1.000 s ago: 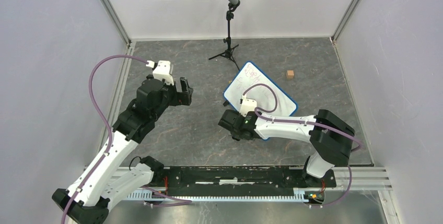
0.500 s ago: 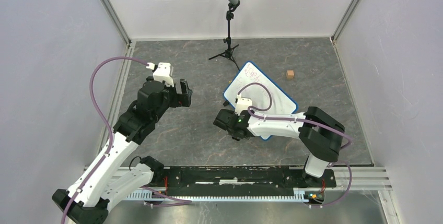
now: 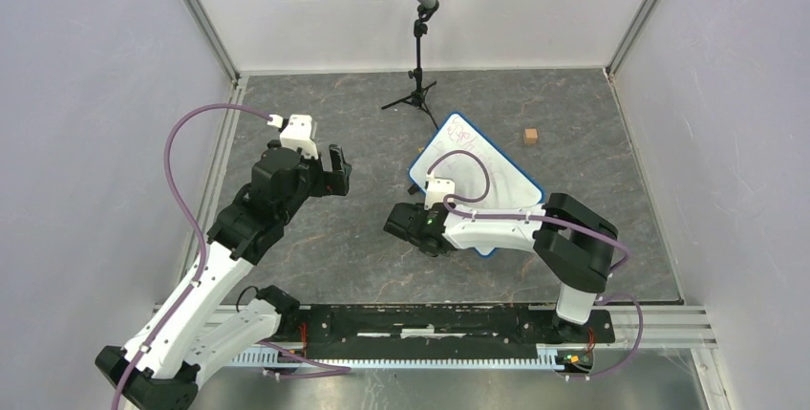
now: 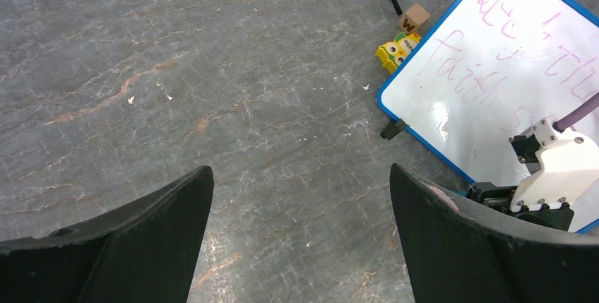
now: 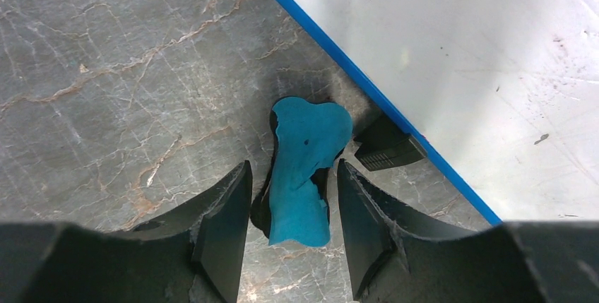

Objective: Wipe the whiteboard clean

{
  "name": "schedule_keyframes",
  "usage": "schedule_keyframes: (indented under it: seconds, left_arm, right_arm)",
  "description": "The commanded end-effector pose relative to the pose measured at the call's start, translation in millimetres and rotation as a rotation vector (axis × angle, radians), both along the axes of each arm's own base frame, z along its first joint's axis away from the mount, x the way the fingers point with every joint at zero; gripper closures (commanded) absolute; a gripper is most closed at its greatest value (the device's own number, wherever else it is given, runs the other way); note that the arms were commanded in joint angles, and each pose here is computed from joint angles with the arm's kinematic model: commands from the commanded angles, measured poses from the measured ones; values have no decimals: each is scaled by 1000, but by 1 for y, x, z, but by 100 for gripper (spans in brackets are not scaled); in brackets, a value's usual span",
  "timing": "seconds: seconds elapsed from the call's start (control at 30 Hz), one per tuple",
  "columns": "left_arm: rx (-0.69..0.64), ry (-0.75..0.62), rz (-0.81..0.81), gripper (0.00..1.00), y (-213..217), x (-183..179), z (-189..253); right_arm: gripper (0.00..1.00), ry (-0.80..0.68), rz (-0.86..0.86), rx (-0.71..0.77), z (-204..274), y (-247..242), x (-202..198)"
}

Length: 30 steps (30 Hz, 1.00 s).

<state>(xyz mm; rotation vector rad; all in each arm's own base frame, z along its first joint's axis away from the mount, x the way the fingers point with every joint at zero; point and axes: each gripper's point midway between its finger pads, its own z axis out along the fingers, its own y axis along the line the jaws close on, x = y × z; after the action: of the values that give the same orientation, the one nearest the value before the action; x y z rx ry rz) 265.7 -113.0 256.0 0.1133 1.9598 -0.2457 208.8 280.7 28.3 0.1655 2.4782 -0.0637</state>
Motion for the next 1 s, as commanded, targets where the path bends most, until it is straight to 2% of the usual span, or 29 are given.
schedule_keyframes:
  seconds: [0.0,0.1,0.3,0.53,0.67,0.8,0.97]
  left_arm:
    - [31,-52,-12,0,1,4,8]
    - [30,-52,-12,0,1,4,8]
    - [35,-49,-8,0,2,4,6]
    - [33,-51,-4,0,2,5,6]
    - [37,-45,-3,0,2,6,3]
    - [43,-37,-1,0,1,7,1]
    - [46,-13,-12,0,-3,9,-5]
  right_arm:
    - [47,-45,-15,-27,6,-1,8]
    - [48,-49,-12,-31,6,0,9]
    - [57,-50,6,-30,5,3,10]
    - [77,-86,73,-22,15,11,17]
    - [88,-128,201,-8,31,27,25]
    - [89,-213,366,-15,59,37,33]
    - [89,-318,455,-142,93,9,41]
